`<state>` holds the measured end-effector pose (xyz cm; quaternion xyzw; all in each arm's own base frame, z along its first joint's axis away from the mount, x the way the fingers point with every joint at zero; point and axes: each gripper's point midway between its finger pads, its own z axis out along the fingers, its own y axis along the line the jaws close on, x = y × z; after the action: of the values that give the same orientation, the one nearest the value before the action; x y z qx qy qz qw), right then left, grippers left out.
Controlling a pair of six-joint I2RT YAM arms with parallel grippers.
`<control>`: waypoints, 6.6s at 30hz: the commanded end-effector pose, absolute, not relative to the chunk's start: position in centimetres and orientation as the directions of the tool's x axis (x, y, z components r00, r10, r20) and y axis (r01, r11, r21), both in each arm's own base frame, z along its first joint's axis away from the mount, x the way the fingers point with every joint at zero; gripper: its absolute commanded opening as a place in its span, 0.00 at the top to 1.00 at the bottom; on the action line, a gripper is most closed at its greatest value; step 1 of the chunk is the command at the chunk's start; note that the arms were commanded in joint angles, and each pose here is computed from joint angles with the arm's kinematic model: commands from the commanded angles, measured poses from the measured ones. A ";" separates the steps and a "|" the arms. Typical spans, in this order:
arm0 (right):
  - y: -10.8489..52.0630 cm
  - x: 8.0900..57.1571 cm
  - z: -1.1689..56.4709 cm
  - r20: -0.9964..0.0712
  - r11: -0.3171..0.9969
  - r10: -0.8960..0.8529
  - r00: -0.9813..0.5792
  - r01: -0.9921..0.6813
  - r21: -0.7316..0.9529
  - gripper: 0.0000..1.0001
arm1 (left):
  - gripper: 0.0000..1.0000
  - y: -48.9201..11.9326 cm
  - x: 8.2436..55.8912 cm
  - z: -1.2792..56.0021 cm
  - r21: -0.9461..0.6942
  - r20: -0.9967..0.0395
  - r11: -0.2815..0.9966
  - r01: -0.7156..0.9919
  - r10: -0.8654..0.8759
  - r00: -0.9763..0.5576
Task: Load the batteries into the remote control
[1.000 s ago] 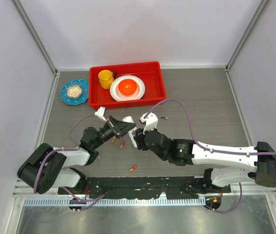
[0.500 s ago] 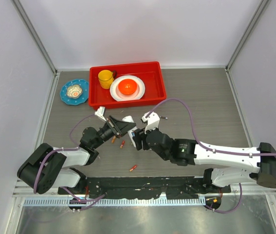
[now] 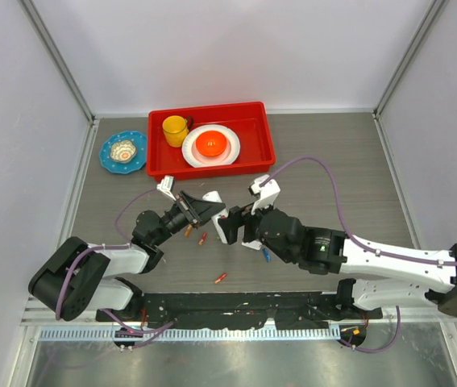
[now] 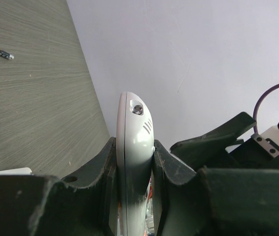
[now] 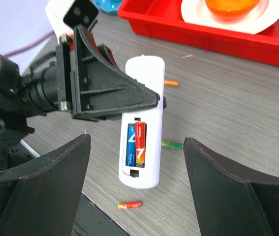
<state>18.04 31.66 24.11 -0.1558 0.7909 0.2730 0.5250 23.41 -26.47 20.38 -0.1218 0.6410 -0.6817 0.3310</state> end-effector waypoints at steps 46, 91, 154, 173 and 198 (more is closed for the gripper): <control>32.8 20.7 22.4 -0.457 0.366 0.381 -0.804 -0.323 0.873 0.14 | 1.00 -24.2 20.8 28.4 -0.803 -0.370 -0.094 0.588 -0.694 -0.617; 33.4 20.5 19.7 -0.405 0.365 0.364 -0.839 -0.272 0.891 0.23 | 1.00 -24.1 21.0 29.5 -0.790 -0.364 -0.108 0.604 -0.710 -0.603; 33.6 19.4 22.2 -0.436 0.294 0.355 -0.827 -0.344 0.892 0.18 | 1.00 -25.1 21.8 27.9 -0.816 -0.381 -0.072 0.574 -0.680 -0.627; 33.7 17.9 22.0 -0.528 0.281 0.158 -0.835 -0.474 0.834 0.29 | 1.00 -25.6 20.6 29.8 -0.794 -0.375 -0.154 0.588 -0.636 -0.674; 33.3 18.7 19.2 -0.472 0.310 0.185 -0.862 -0.405 0.860 0.84 | 1.00 -25.3 19.6 30.8 -0.776 -0.380 -0.185 0.603 -0.626 -0.681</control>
<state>17.54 33.61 21.29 -0.0920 0.7487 0.6088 0.2456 21.82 -26.52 23.49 -0.0888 0.6125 -0.7140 0.3274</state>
